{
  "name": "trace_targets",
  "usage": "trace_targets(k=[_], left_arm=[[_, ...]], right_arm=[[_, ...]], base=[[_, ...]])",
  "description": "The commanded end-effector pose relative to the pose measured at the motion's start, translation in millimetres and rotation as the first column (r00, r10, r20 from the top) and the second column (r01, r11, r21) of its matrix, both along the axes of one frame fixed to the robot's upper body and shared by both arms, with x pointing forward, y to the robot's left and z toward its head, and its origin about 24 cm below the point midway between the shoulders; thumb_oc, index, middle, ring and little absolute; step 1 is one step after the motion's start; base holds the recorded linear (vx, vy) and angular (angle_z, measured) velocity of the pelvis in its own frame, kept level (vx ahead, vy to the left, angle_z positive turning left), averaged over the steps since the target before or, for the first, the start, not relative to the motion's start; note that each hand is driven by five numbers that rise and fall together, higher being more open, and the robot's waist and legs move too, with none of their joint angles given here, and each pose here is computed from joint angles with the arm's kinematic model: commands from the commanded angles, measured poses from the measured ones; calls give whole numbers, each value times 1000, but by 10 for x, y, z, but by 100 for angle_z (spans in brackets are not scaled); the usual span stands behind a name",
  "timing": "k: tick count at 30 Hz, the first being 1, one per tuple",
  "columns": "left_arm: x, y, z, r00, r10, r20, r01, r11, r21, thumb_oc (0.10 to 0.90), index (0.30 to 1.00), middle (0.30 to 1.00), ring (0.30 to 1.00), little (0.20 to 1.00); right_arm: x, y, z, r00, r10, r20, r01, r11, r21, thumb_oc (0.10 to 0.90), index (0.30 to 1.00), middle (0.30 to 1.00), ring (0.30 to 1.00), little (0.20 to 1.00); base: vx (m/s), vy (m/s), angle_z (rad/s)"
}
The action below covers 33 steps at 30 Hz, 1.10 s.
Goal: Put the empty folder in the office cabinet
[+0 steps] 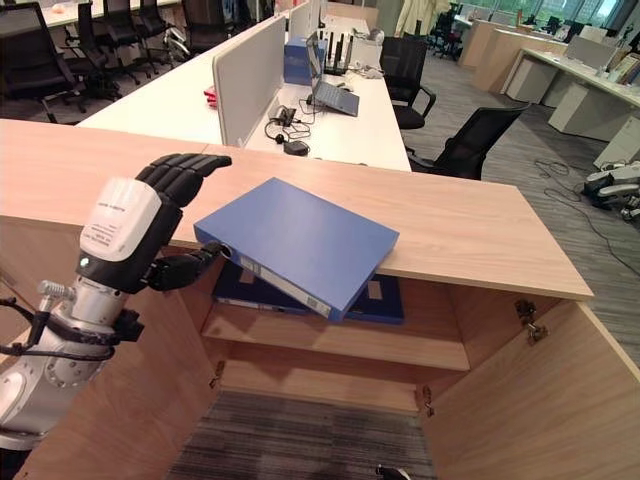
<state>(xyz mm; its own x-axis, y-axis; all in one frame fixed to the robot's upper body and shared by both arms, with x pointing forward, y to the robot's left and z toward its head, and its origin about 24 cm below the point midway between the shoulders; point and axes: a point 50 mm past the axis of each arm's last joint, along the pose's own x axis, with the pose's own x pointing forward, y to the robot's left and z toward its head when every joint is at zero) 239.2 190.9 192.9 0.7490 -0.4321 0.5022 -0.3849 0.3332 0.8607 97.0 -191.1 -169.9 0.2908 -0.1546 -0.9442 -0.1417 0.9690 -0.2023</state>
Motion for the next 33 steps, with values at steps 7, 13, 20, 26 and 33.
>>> trace_targets(k=[7,13,20,26,33], left_arm=[[-170,-371,442,957,-241,159,234,970,66,800,900,900,900,900],[-181,-388,400,958,-262,116,257,965,53,800,900,900,900,900],[-156,-431,313,957,-287,48,285,958,37,800,900,900,900,900],[-193,-415,298,956,-293,15,291,954,71,800,900,900,900,900],[-186,-379,231,961,-276,-31,278,957,87,800,900,900,900,900]], right_arm=[[253,-165,86,999,32,37,-30,998,-54,800,900,900,900,900],[253,-172,87,999,37,33,-36,998,-54,800,900,900,900,900],[269,-169,91,999,40,35,-38,998,-54,800,900,900,900,900],[275,-185,96,999,38,39,-36,998,-54,800,900,900,900,900],[274,-221,102,999,39,32,-36,997,-62,800,900,900,900,900]], base=[[0,0,0],[0,0,0],[2,-1,-1],[5,-1,-2],[0,0,0]])
